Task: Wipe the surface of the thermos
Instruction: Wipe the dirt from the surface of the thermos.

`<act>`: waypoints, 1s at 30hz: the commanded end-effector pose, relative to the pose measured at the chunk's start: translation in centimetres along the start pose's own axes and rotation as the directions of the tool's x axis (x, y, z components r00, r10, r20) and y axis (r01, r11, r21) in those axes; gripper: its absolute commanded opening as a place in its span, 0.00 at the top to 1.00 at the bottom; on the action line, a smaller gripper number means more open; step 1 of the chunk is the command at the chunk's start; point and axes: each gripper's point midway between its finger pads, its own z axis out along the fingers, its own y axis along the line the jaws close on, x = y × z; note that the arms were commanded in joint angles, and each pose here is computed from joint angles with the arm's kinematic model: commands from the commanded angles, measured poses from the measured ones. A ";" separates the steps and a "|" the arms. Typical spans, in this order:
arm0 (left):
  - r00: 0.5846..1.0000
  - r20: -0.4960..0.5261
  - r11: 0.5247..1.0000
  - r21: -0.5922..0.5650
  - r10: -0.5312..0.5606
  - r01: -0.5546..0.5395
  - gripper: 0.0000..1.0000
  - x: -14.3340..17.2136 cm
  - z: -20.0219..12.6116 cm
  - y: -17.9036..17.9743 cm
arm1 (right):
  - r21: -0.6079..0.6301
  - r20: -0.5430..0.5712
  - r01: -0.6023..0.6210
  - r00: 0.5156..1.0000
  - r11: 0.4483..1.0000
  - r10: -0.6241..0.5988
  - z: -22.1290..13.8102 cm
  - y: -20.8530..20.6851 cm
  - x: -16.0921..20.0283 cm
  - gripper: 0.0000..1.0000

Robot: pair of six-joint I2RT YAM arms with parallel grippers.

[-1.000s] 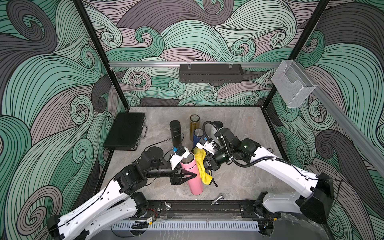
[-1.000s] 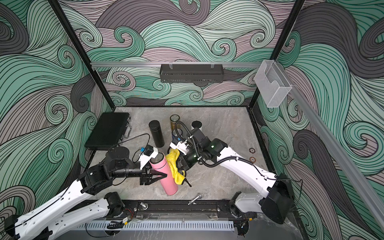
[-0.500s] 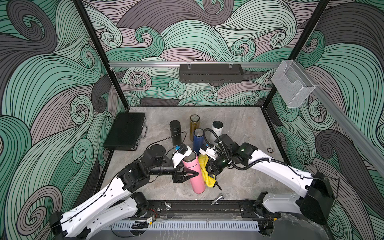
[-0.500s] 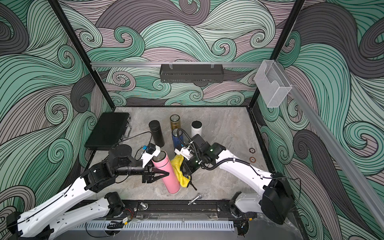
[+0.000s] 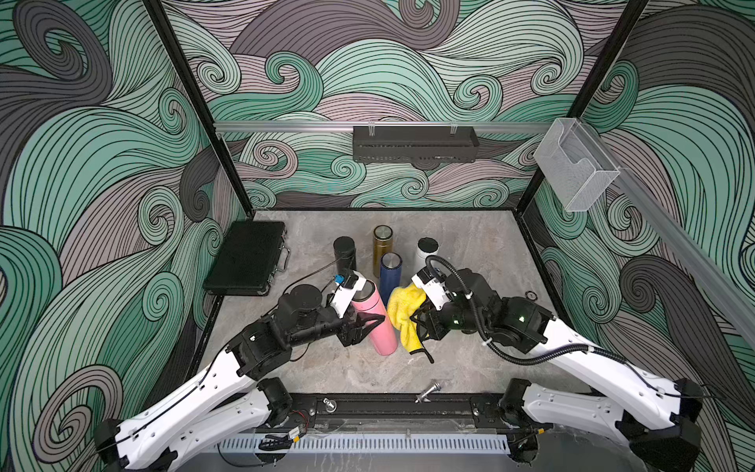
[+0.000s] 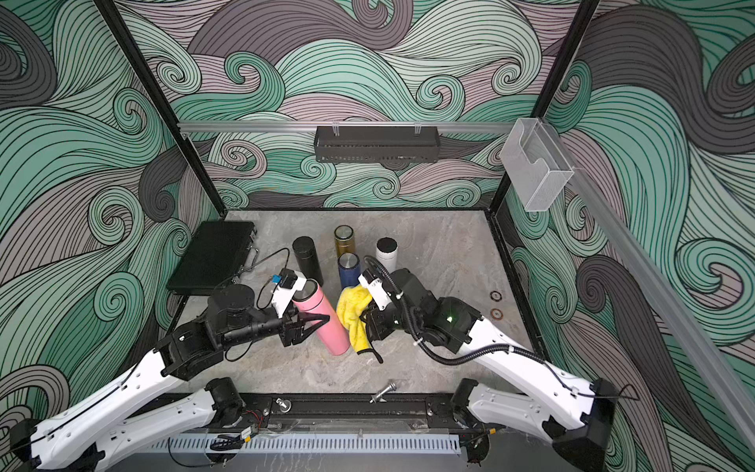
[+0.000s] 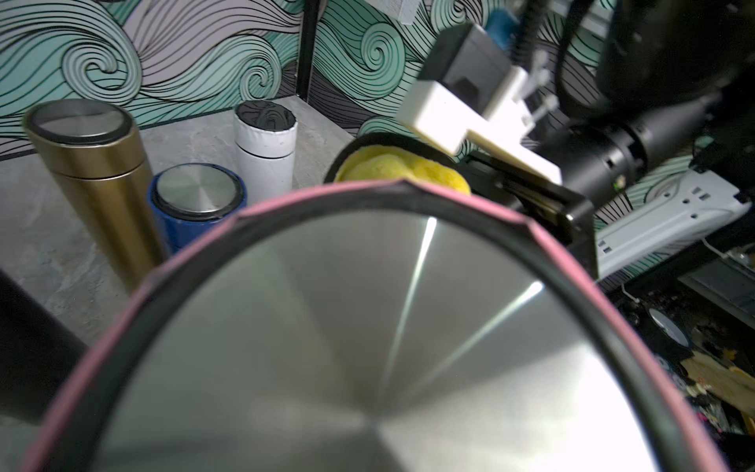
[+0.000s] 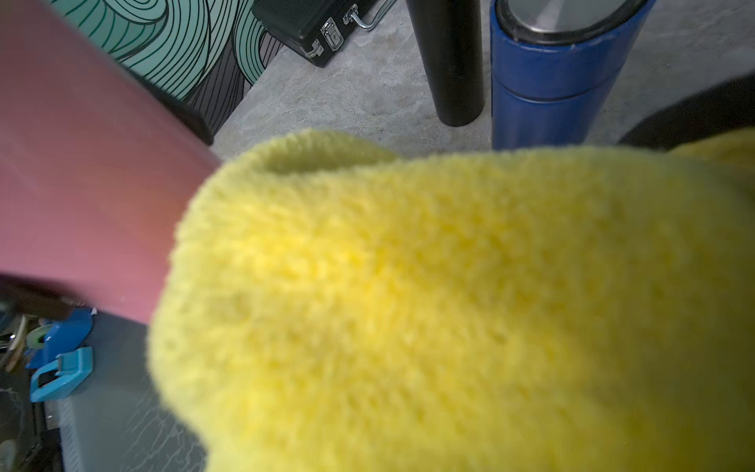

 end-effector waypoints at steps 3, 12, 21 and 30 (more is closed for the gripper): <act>0.972 0.196 0.955 -0.238 -0.130 0.176 1.00 -5.9 -2.4 3.4 | 0.130 0.210 -0.059 0.977 0.990 0.031 -0.7 -0.6 -1.6 1.00; 0.892 0.325 0.848 -0.326 -0.315 0.418 1.00 -7.1 -2.5 6.1 | 0.144 0.351 0.009 0.934 0.990 -0.059 1.1 5.4 -4.3 1.00; 0.809 0.402 0.790 -0.268 -0.429 0.552 1.00 -8.0 -2.6 6.2 | 0.145 0.397 0.044 0.913 0.988 -0.099 4.0 10.1 -7.7 1.00; 0.794 0.424 0.782 -0.258 -0.435 0.567 1.00 -9.2 -3.5 6.0 | 0.327 0.382 -0.096 0.923 0.940 -0.039 6.6 7.9 -6.3 1.00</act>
